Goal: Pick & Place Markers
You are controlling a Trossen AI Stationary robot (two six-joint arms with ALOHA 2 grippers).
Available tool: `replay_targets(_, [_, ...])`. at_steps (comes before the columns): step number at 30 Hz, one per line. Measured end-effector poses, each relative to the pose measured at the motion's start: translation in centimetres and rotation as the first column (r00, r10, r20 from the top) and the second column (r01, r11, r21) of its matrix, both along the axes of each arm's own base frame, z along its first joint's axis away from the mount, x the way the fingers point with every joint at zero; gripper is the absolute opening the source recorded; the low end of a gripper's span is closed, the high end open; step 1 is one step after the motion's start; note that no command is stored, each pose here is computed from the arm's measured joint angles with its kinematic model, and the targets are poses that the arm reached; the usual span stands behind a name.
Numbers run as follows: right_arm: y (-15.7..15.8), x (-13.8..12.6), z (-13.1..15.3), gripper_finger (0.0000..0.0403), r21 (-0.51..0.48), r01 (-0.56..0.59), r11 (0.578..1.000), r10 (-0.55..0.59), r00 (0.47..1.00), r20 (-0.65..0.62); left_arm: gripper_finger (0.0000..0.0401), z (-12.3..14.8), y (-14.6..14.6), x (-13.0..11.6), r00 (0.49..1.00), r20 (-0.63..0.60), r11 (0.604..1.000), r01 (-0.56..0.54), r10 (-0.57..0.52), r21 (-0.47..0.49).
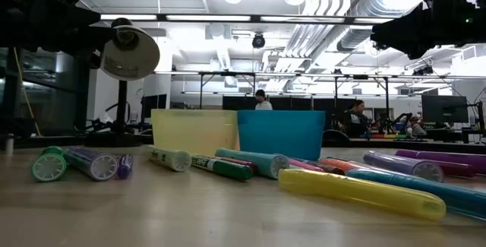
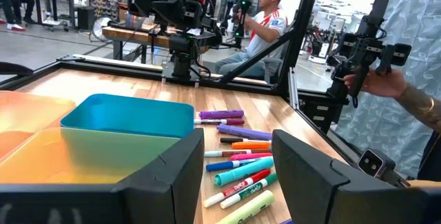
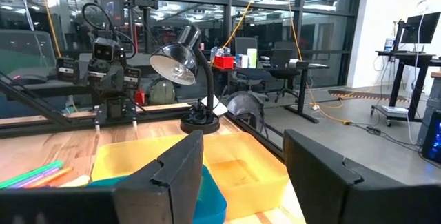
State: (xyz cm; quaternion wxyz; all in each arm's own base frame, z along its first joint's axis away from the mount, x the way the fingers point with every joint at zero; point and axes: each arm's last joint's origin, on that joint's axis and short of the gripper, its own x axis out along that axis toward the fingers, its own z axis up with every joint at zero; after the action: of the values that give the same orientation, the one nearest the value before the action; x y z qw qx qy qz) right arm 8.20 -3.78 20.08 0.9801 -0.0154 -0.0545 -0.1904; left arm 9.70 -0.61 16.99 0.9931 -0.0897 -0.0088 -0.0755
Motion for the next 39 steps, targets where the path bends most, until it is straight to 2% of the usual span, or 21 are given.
replay_targets(10, [0.0, 0.0, 0.1, 0.0189, 0.007, -0.001, 1.0, 0.001, 1.0, 0.012, 0.017, 0.0, 0.0, 0.0, 1.0, 0.0, 1.0, 0.0, 0.0, 0.0])
replay_targets(13, [0.0, 0.0, 0.1, 0.019, 0.121, -0.03, 0.992, 0.023, 0.998, 0.058, 0.017, 0.0, 0.0, 0.0, 1.0, 0.0, 1.0, 0.0, 0.0, 0.0])
replay_targets(15, [0.1, 0.0, 0.1, 0.0189, 0.28, -0.093, 0.956, 0.059, 0.99, 0.125, 0.017, 0.0, 0.0, 0.0, 1.0, 0.0, 1.0, 0.0, 0.0, 0.0])
replay_targets(17, [0.2, 0.1, 0.1, 0.0188, 0.351, -0.14, 0.926, 0.089, 0.983, 0.158, 0.017, 0.0, 0.0, 0.0, 1.0, 0.0, 1.0, 0.0, 0.0, 0.0])
replay_targets(23, [0.6, 0.0, 1.2, 0.0189, 0.333, -0.289, 0.898, 0.202, 0.941, 0.273, 0.017, 0.0, 0.0, 0.0, 1.0, 0.0, 1.0, 0.0, 0.0, 0.0])
replay_targets(26, [0.7, -0.2, 2.1, 0.0189, 0.276, -0.316, 0.908, 0.212, 0.913, 0.348, 0.017, 0.0, 0.0, 0.0, 1.0, 0.0, 1.0, 0.0, 0.0, 0.0])
replay_targets(29, [0.5, -0.2, 2.2, 0.019, 0.302, -0.28, 0.911, 0.157, 0.914, 0.375, 0.017, 0.0, 0.0, 0.0, 1.0, 0.0, 1.0, 0.0, 0.0, 0.0])
replay_targets(33, [0.0, 0.6, 1.7, 0.019, 0.365, -0.221, 0.904, 0.102, 0.943, 0.318, 0.017, 0.0, 0.0, 0.0, 1.0, -0.001, 1.0, 0.0, 0.0, 0.0])
replay_targets(37, [-0.6, 2.0, 0.5, 0.0191, 0.453, -0.153, 0.878, 0.062, 0.976, 0.21, 0.017, 0.0, 0.0, 0.0, 1.0, 0.0, 1.0, 0.0, 0.0, 0.0])
replay_targets(39, [-0.7, 2.7, 0.0, 0.0191, 0.514, -0.115, 0.85, 0.043, 0.988, 0.151, 0.017, 0.0, 0.0, 0.0, 1.0, -0.001, 1.0, 0.0, 0.0, 0.0])
